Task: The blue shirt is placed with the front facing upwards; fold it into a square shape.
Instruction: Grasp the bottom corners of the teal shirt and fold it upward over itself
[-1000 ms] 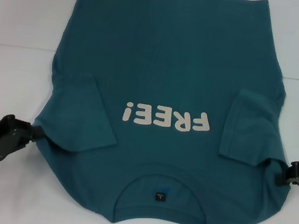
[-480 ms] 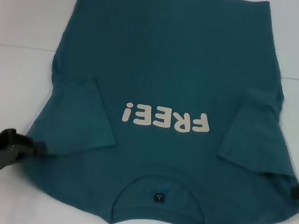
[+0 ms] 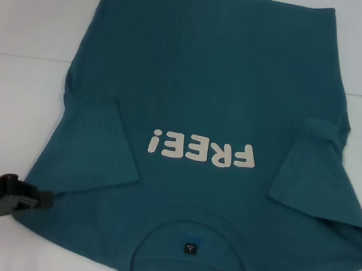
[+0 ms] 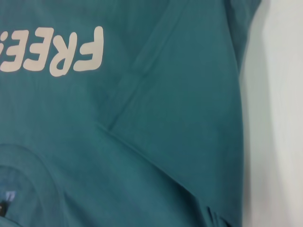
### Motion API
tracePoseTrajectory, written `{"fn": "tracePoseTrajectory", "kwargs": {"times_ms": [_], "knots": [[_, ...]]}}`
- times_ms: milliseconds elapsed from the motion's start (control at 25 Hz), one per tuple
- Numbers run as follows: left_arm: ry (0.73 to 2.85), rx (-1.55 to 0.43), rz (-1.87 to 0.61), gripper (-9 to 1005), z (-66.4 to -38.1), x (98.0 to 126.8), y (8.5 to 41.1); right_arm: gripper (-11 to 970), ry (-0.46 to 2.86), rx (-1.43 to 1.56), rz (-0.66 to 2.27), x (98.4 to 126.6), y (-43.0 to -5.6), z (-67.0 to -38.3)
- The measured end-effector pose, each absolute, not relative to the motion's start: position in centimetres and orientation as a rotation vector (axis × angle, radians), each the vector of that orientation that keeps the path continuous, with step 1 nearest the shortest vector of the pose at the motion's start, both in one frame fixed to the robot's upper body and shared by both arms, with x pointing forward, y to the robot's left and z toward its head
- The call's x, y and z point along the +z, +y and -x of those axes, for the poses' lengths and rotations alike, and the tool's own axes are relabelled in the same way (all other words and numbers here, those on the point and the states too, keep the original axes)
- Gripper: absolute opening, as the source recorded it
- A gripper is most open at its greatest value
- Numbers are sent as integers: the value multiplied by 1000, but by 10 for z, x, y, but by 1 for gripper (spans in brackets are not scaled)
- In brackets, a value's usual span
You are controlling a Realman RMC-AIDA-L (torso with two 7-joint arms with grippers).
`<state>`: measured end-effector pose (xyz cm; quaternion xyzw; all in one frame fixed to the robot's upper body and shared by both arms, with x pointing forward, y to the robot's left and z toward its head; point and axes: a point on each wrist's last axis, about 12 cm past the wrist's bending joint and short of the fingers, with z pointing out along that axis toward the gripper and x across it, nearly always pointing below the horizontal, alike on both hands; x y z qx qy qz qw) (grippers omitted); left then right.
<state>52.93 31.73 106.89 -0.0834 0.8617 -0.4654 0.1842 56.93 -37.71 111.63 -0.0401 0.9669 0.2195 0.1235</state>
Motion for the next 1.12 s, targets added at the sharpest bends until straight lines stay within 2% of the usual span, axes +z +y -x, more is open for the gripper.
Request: {"fn": "tracePoseTrajectory", "kwargs": {"times_ms": [320,440,600,960,1120], "knots": [[2368,-1256,357,161,-525,1070,338,21,2811,648,124,1117,-374,-572],[2397,-1231,481,171,-523,1065,345,22,2809,648,122,1117,-374,-572],[2398,-1196,598,302,-524,1062,351,22,2806,648,126,1118,-373,-573],[2397,-1178,641,619,-528,1059,349,21,2804,649,129,1119,-372,-574],[2395,-1170,656,697,-529,1058,350,21,2804,650,130,1119,-372,-574]]}}
